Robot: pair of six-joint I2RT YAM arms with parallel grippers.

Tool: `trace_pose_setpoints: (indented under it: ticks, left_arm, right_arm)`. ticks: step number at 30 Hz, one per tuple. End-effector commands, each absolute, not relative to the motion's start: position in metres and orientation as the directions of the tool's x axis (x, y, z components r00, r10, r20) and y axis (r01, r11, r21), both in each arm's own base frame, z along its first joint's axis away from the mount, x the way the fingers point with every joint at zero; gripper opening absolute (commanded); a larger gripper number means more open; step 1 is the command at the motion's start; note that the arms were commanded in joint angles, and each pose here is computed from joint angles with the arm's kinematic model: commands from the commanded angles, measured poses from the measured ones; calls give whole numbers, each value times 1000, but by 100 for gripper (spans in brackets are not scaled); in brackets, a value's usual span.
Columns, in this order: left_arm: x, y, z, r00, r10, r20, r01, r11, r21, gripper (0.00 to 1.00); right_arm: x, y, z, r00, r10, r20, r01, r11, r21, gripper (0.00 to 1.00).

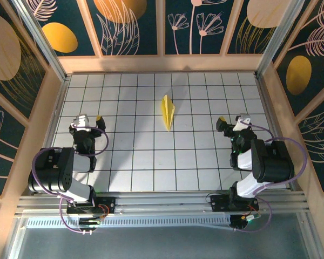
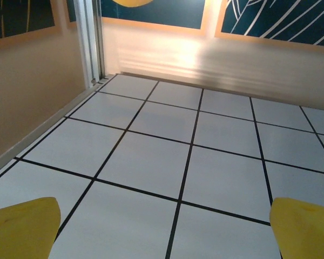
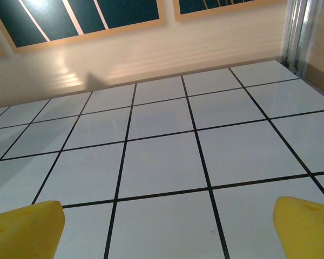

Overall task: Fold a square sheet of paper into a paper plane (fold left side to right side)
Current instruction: Reset both arms

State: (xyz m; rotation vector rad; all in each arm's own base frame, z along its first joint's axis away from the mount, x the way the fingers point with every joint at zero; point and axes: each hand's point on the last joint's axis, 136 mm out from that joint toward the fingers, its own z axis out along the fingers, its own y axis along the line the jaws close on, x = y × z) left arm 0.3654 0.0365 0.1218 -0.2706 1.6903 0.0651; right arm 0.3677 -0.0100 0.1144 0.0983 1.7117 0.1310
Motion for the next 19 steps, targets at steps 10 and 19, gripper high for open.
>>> trace_pose_setpoints:
  ticks: [10,19]
  left_arm:
    - [375,24,137,-77,-101,-992,-130,987,-90,99]
    - [379,15,135,-99,-80,-992,-76,994,-73,99]
  right_arm:
    - [373,-7,129,-87,120,-989,-13,993,121,99]
    - [376,-6,127,-100,116,-988,-6,993,117,99]
